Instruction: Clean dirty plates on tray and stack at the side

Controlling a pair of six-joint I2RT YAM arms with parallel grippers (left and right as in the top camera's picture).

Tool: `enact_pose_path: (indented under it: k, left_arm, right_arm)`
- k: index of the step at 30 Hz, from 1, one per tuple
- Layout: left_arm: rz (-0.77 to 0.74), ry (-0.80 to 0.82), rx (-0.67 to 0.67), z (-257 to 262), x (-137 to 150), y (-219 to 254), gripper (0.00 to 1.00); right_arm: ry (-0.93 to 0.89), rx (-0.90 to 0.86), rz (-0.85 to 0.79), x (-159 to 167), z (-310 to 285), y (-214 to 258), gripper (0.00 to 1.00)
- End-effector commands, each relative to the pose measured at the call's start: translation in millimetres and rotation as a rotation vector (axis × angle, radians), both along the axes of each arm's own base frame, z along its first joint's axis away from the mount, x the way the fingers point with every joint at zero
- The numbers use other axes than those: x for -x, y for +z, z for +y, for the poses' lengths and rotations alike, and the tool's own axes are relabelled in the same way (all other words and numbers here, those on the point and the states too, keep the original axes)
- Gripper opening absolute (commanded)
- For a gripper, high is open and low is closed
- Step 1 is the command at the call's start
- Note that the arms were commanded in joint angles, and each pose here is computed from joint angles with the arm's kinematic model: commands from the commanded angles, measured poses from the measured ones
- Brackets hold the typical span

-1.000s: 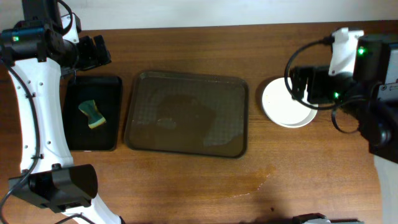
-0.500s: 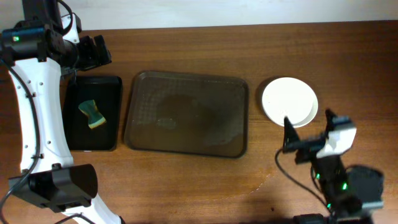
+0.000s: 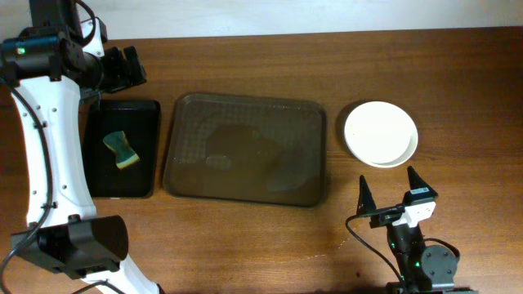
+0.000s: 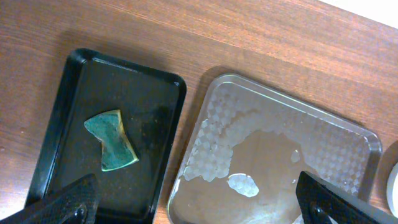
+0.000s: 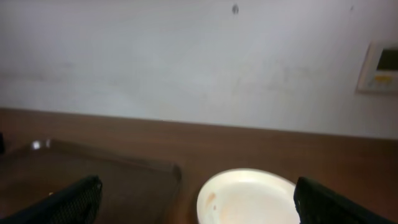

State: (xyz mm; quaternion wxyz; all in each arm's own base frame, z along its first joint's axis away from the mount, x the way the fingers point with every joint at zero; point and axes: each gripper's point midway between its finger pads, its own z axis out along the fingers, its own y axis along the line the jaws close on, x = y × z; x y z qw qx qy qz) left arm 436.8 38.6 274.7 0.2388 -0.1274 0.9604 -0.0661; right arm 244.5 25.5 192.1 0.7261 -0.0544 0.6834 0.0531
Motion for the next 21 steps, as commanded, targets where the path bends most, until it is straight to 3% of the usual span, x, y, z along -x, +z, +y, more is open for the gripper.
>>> enact_pose_path:
  k: [1,6,21]
  left_arm:
    - [0.006,-0.014,0.002,0.7,-1.2,-3.5,0.99]
    - [0.006,-0.014,0.002,0.7,-1.2,-3.5,0.99]
    - [0.006,-0.014,0.002,0.7,-1.2,-3.5,0.99]
  right_arm:
    - [0.007,0.000,0.011,0.2,0.6,-5.0,0.98]
    - [0.007,-0.002,0.125,0.2,0.6,-32.8,0.98]
    - [0.006,-0.002,0.126,0.2,0.6,-33.0,0.98]
